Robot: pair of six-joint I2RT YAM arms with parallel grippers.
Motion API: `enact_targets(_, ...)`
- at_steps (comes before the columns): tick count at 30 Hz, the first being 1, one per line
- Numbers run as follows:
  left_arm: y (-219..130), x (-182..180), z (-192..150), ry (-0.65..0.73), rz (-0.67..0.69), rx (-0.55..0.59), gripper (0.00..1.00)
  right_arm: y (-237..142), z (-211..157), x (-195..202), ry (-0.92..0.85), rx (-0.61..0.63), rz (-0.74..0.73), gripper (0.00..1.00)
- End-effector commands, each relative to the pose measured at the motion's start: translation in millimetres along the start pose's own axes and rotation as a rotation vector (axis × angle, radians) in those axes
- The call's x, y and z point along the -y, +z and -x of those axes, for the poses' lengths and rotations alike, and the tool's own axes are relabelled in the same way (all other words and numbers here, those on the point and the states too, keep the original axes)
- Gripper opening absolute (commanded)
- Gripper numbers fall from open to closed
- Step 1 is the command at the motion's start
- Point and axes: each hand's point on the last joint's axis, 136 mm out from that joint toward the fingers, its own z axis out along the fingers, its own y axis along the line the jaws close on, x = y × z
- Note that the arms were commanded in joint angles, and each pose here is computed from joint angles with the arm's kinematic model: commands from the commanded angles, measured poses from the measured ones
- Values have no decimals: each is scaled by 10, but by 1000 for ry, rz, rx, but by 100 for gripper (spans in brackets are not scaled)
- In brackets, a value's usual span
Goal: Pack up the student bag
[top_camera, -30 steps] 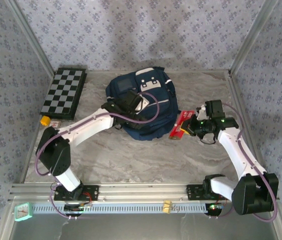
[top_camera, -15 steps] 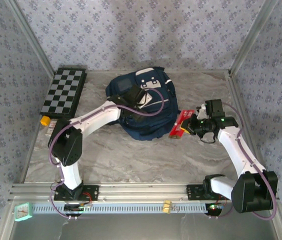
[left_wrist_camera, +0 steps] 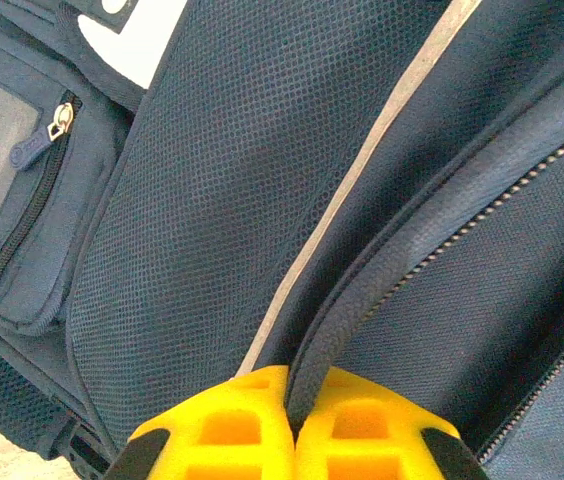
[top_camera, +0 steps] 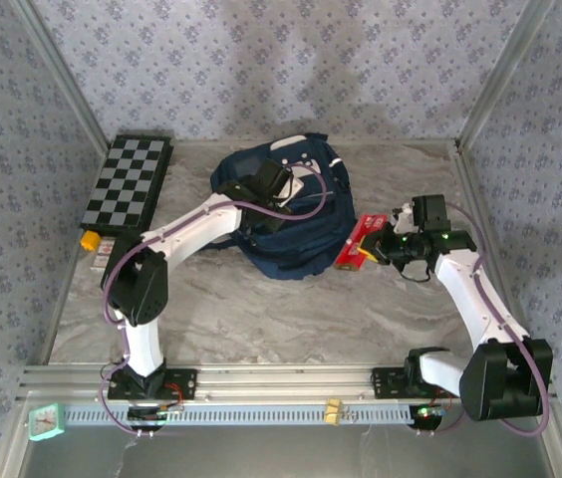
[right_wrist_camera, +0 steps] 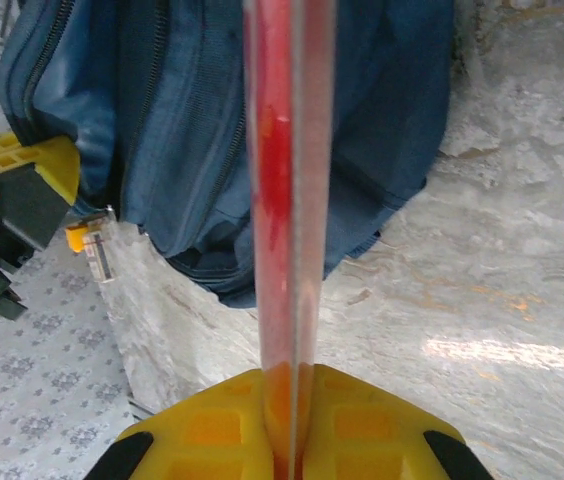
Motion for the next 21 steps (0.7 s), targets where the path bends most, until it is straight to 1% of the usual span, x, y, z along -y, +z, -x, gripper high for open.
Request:
enact_targets(1, -273, 14, 328, -88, 12, 104, 0, -34, 119, -369, -42, 21, 95, 0)
enact_targets(3, -402, 121, 431, -101, -2, 134, 0, 12, 161, -486, -54, 25, 109, 0)
enact_targets(5, -526, 187, 530, -121, 27, 156, 0, 85, 232, -614, -47, 37, 136, 0)
enact_targets(8, -685, 254, 644, -181, 45, 187, 0, 176, 396, -775, -59, 104, 136, 0)
enact_targets(10, -763, 239, 682, -237, 50, 205, 0, 222, 524, -781, -37, 168, 101, 0)
enact_targets(12, -811, 217, 704, -277, 50, 223, 0, 303, 633, -786, 18, 225, 126, 0)
enact_targets(14, -875, 224, 726, -299, 32, 241, 0, 375, 751, -886, 40, 285, 201, 0)
enact_targets(17, -903, 252, 754, -308, 9, 263, 0, 488, 881, -911, 64, 345, 201, 1)
enact_targets(21, -902, 268, 769, -317, -1, 262, 0, 694, 925, -1067, 60, 397, 235, 2)
